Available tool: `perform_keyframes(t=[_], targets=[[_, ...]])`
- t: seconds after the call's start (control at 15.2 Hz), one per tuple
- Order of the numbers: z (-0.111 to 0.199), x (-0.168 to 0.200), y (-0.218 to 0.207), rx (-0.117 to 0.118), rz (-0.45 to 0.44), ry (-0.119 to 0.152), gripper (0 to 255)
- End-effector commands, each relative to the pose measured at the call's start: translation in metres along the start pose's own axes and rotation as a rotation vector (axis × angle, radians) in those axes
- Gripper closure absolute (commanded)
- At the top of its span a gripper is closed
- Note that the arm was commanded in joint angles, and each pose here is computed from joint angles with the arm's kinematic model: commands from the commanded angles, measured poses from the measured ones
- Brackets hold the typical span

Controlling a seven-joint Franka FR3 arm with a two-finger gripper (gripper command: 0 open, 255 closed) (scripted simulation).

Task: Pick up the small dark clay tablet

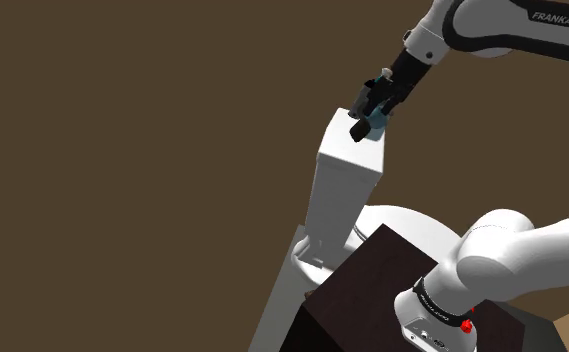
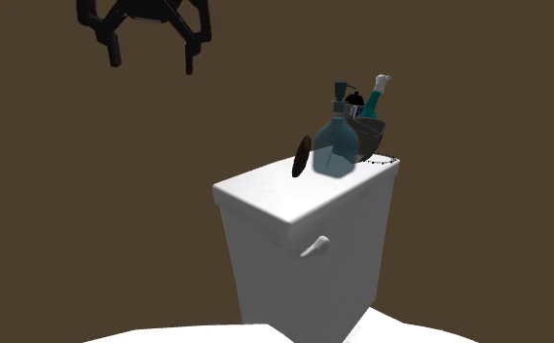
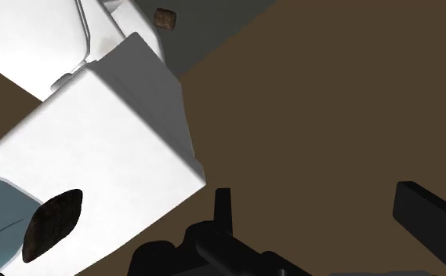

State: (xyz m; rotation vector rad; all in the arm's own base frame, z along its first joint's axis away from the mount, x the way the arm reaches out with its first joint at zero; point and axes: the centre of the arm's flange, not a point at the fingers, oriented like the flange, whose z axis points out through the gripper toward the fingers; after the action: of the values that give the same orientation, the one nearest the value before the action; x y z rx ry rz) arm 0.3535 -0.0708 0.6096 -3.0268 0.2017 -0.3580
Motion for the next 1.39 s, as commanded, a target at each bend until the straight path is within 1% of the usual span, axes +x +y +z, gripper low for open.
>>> perform_keyframes(t=[0.0,0.66,1.32], targets=[[0.011,0.007,0.022,0.001,0.016,0.002,0],[0.067,0.059,0.13,0.008,0.099,0.008,0],[0.125,0.102,0.241,0.016,0.182,0.013,0]])
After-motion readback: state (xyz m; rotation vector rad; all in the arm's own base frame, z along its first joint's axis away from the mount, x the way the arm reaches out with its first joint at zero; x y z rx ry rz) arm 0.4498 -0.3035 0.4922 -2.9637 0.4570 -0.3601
